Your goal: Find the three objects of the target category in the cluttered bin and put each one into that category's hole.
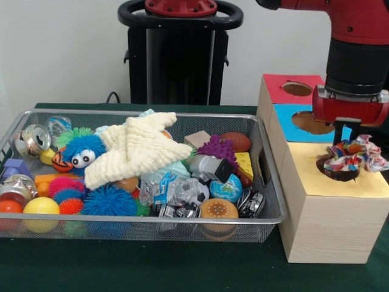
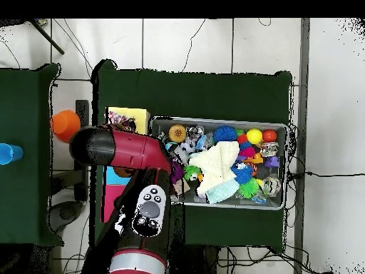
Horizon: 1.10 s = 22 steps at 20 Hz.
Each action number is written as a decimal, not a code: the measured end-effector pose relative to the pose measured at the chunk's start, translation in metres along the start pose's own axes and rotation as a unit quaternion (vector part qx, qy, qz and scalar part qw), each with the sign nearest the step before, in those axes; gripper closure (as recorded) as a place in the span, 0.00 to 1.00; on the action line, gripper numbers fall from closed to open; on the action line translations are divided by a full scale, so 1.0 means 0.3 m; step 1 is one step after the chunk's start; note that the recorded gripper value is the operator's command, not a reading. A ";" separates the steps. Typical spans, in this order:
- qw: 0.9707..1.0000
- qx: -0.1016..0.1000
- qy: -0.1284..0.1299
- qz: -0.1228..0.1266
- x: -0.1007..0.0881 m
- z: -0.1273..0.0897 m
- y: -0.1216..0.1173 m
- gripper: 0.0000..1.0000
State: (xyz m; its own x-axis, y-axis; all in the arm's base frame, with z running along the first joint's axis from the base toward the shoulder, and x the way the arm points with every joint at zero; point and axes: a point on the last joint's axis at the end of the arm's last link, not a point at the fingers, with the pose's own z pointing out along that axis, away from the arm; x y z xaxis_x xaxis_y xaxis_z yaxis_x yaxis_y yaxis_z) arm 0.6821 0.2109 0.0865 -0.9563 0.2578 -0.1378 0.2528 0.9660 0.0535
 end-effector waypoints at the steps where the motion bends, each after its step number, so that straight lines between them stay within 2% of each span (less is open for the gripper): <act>1: 1.000 -0.001 0.001 0.000 -0.003 -0.015 0.002 1.00; 11: 1.000 -0.011 -0.006 0.002 -0.039 -0.123 0.015 1.00; 22: 1.000 -0.010 -0.007 0.007 -0.049 -0.133 -0.005 1.00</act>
State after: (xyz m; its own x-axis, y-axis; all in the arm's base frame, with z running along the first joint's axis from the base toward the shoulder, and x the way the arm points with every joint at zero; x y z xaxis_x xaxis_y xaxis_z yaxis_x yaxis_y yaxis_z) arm 0.6899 0.2050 0.1280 -0.9507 0.2709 -0.1511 0.2621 0.9621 0.0754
